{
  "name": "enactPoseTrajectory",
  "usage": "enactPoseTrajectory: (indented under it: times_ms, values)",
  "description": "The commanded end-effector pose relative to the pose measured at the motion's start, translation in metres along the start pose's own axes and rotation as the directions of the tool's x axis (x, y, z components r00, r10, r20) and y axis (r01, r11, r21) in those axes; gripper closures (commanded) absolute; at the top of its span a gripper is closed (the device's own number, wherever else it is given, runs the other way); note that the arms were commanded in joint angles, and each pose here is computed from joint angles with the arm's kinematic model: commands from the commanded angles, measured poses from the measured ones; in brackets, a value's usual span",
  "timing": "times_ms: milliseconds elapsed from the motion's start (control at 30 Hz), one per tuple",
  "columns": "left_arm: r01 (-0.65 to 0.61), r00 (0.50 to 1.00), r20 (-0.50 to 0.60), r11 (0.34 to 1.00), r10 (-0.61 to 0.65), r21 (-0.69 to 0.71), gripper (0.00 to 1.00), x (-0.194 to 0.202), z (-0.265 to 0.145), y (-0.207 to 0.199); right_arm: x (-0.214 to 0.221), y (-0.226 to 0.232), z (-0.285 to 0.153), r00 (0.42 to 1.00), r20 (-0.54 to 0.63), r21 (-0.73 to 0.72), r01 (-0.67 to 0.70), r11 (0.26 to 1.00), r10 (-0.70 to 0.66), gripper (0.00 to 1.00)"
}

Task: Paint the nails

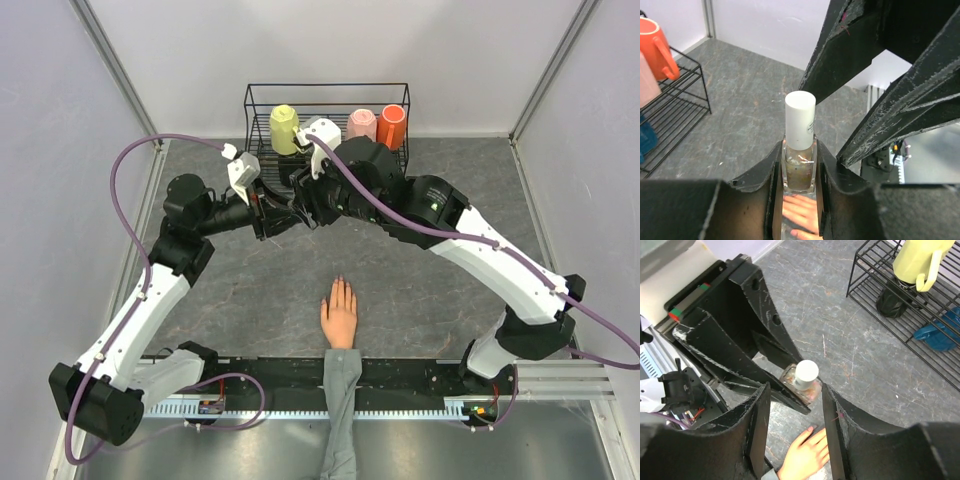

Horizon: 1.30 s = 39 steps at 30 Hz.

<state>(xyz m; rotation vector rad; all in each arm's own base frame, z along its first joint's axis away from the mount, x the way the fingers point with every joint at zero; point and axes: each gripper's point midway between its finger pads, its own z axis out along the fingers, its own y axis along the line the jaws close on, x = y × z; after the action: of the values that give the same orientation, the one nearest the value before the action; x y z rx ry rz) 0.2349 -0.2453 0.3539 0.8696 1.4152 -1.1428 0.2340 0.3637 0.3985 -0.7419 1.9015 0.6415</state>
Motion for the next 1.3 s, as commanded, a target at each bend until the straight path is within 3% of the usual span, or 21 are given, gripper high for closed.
enactPoseTrajectory:
  times_ms: [0, 633, 733, 767, 800, 833, 867, 900, 933, 967, 1000, 1067, 1133, 1167, 1233, 1267]
  values:
    - [-0.084, 0.996, 0.021, 0.995, 0.083, 0.051, 0.98, -0.009, -0.002, -0.01, -0.019, -0.002, -0.005, 0.999, 0.041, -0.014, -0.018, 1.0, 0.018, 0.5]
    - [-0.126, 0.992, 0.011, 0.99, 0.125, 0.06, 0.98, -0.003, -0.003, -0.009, -0.016, -0.001, 0.005, 1.0, 0.012, -0.051, -0.015, 0.999, 0.016, 0.66]
    - [-0.129, 0.992, 0.01, 0.99, 0.129, 0.061, 0.98, -0.003, -0.003, -0.009, -0.011, 0.0, 0.008, 1.0, -0.002, -0.056, -0.007, 0.998, 0.007, 0.82]
    - [-0.129, 0.992, 0.01, 0.99, 0.129, 0.064, 0.98, -0.003, -0.003, -0.01, -0.01, 0.0, 0.009, 1.0, -0.006, -0.053, -0.006, 0.999, 0.006, 1.0]
    - [-0.127, 0.992, 0.012, 0.991, 0.127, 0.04, 0.97, -0.004, -0.003, -0.006, -0.011, -0.005, 0.01, 1.0, 0.005, -0.026, -0.008, 1.0, 0.008, 1.0]
    - [-0.125, 0.992, 0.018, 0.992, 0.124, 0.017, 0.88, -0.006, -0.003, -0.003, -0.014, -0.009, 0.008, 1.0, 0.022, -0.008, -0.013, 1.0, 0.013, 1.0]
    - [-0.119, 0.993, 0.024, 0.993, 0.119, -0.003, 0.62, -0.008, -0.005, -0.003, -0.004, -0.015, 0.014, 1.0, 0.01, 0.024, -0.011, 1.0, 0.011, 1.0]
    - [-0.12, 0.992, 0.036, 0.991, 0.122, -0.056, 0.49, -0.012, -0.006, 0.004, -0.02, -0.025, 0.006, 0.995, 0.093, 0.079, -0.031, 0.996, 0.024, 1.0]
    - [-0.114, 0.992, 0.039, 0.99, 0.118, -0.088, 0.22, -0.01, -0.009, 0.008, -0.021, -0.033, 0.003, 0.992, 0.121, 0.116, -0.04, 0.992, 0.026, 1.0]
    - [-0.126, 0.99, 0.054, 0.986, 0.132, -0.111, 0.03, -0.015, -0.013, 0.006, -0.011, -0.043, 0.0, 0.991, 0.129, 0.156, -0.043, 0.987, 0.023, 1.0]
    - [-0.13, 0.988, 0.063, 0.98, 0.141, -0.151, 0.0, -0.018, -0.016, 0.009, -0.024, -0.059, -0.005, 0.976, 0.217, 0.233, -0.084, 0.969, 0.032, 1.0]
    - [-0.133, 0.986, 0.072, 0.972, 0.15, -0.196, 0.0, -0.018, -0.022, 0.011, -0.003, -0.079, -0.001, 0.974, 0.223, 0.306, -0.102, 0.947, 0.033, 1.0]
    - [-0.129, 0.983, 0.09, 0.954, 0.159, -0.272, 0.0, -0.023, -0.033, 0.013, -0.009, -0.113, -0.017, 0.948, 0.314, 0.405, -0.185, 0.895, 0.053, 1.0]
    - [-0.128, 0.982, 0.095, 0.948, 0.162, -0.292, 0.0, -0.025, -0.037, 0.013, 0.012, -0.129, -0.013, 0.955, 0.293, 0.465, -0.19, 0.864, 0.052, 1.0]
    - [-0.091, 0.983, 0.115, 0.923, 0.143, -0.375, 0.0, -0.029, -0.05, 0.015, 0.018, -0.17, -0.03, 0.924, 0.379, 0.587, -0.283, 0.758, 0.051, 1.0]
    - [-0.085, 0.981, 0.128, 0.916, 0.145, -0.392, 0.01, -0.031, -0.054, 0.014, 0.049, -0.186, -0.029, 0.929, 0.364, 0.64, -0.298, 0.708, 0.062, 1.0]
